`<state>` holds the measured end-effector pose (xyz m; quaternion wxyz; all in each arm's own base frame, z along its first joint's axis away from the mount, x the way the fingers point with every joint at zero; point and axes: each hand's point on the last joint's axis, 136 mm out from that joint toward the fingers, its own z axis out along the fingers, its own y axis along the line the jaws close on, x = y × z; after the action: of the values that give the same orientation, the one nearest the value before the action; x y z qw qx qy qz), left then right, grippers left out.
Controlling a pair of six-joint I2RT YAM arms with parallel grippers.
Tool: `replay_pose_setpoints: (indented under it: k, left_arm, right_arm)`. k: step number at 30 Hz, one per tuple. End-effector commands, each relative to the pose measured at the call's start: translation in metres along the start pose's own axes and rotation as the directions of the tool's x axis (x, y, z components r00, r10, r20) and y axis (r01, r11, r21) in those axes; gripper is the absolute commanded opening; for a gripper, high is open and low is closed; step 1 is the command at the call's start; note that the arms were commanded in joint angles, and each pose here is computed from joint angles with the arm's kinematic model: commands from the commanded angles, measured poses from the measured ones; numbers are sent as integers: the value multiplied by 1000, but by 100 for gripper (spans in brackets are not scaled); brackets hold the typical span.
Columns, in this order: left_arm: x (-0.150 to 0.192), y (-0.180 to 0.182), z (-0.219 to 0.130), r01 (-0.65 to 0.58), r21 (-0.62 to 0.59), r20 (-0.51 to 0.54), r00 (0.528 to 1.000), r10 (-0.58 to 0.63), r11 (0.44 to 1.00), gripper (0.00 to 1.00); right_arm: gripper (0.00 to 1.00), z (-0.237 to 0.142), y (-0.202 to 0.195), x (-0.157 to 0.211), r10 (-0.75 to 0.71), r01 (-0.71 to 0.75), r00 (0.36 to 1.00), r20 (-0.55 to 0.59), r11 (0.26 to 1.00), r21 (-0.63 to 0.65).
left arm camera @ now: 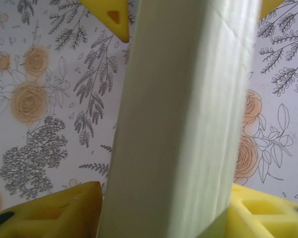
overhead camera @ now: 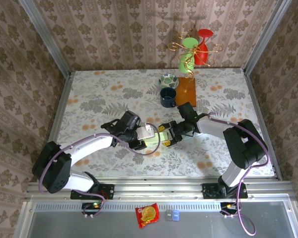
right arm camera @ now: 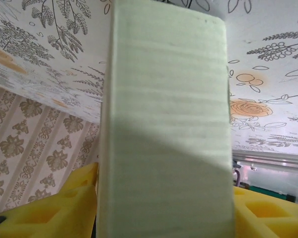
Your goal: Fold the paper box
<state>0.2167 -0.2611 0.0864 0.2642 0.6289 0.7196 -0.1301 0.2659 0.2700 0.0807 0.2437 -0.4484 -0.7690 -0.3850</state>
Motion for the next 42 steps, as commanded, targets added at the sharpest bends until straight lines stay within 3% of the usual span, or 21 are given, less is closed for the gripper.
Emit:
replay_pose_setpoints:
  k: [1,6,11,16,20,24,34,42]
  left_arm:
    - [-13,3,-1,24,19,35,999,-24,1000,55]
    - [-14,6,-1,48,27,37,998,-49,998,53]
    - [-15,7,-3,79,34,39,996,-80,996,52]
    - [-15,6,-5,98,39,38,994,-100,994,52]
    - [-14,6,-5,113,42,35,993,-114,993,52]
    - [-15,6,-5,134,44,33,990,-135,990,52]
    - [-15,5,-4,188,62,19,982,-189,980,52]
    - [-17,6,-5,194,63,11,981,-195,979,52]
  right_arm:
    - [65,-5,0,-4,14,-14,999,40,1000,18]
    - [67,-16,8,-7,2,-1,997,73,1000,-17]
    - [69,-52,27,-8,-74,96,975,209,991,-95]
    - [71,-101,35,1,-164,240,894,416,961,-137]
    - [65,-115,24,6,-207,322,831,516,936,-143]
    - [51,-108,16,17,-281,420,763,582,900,-116]
    - [48,-51,26,35,-450,545,710,542,838,-18]
    - [44,-34,23,22,-428,520,705,565,854,-1]
